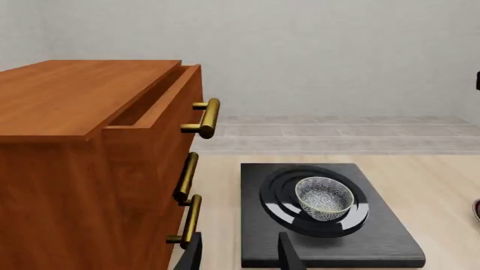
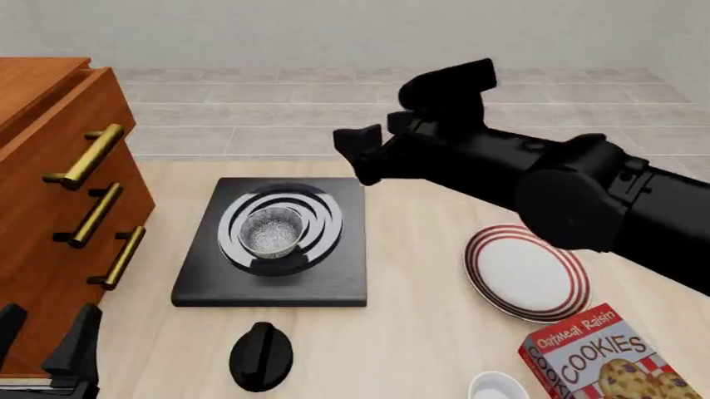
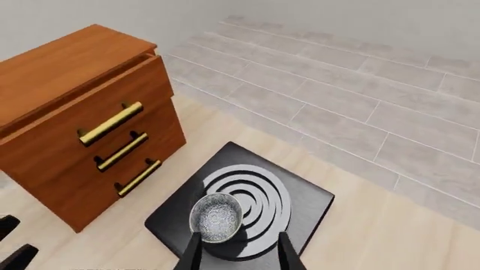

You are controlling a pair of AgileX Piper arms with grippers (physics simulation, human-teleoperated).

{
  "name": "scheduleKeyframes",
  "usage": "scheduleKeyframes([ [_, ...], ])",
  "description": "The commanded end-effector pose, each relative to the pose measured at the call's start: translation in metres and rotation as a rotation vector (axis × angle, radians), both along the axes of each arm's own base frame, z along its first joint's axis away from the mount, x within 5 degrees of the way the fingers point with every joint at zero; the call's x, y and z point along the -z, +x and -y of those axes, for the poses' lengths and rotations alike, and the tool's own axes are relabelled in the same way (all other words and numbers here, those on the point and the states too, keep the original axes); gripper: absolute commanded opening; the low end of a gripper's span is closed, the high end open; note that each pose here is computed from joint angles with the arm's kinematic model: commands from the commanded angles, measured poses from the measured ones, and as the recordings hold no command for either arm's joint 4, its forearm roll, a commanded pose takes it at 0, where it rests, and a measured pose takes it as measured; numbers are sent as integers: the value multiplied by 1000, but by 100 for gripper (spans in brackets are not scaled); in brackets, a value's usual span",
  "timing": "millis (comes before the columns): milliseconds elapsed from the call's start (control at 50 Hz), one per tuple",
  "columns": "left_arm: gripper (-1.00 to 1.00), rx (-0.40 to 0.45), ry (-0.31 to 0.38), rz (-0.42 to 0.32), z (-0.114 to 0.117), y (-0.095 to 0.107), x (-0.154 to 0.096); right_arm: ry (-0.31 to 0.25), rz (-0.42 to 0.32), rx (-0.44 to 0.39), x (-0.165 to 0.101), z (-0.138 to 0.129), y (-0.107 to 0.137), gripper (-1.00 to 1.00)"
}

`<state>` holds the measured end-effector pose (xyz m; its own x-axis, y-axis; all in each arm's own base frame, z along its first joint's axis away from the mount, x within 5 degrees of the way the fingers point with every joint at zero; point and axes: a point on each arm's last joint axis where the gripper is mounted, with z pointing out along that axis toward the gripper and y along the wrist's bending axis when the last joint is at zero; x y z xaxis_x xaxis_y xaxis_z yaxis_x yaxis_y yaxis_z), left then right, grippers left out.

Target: Pick the akita bowl on the stove and place it on the plate.

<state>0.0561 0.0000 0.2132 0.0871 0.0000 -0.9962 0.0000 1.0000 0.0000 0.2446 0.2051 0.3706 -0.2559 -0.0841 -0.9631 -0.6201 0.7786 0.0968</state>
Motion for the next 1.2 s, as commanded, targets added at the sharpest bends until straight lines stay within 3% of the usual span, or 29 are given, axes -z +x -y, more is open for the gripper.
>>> scheduleKeyframes([
  [20,100,0,0,0,0,0,0,-20,-88,-44,2,-41,17,100],
  [180,100,0,0,0,0,0,0,-6,-138,-27,9,-54,32,100],
  [240,100,0,0,0,0,0,0,-42,-157,-54,16,-65,30,100],
  [540,100,0,0,0,0,0,0,-65,-179,-31,26,-77,56,100],
  [1200,100,0,0,0,0,0,0,-45,-237,55,76,-76,98,100],
])
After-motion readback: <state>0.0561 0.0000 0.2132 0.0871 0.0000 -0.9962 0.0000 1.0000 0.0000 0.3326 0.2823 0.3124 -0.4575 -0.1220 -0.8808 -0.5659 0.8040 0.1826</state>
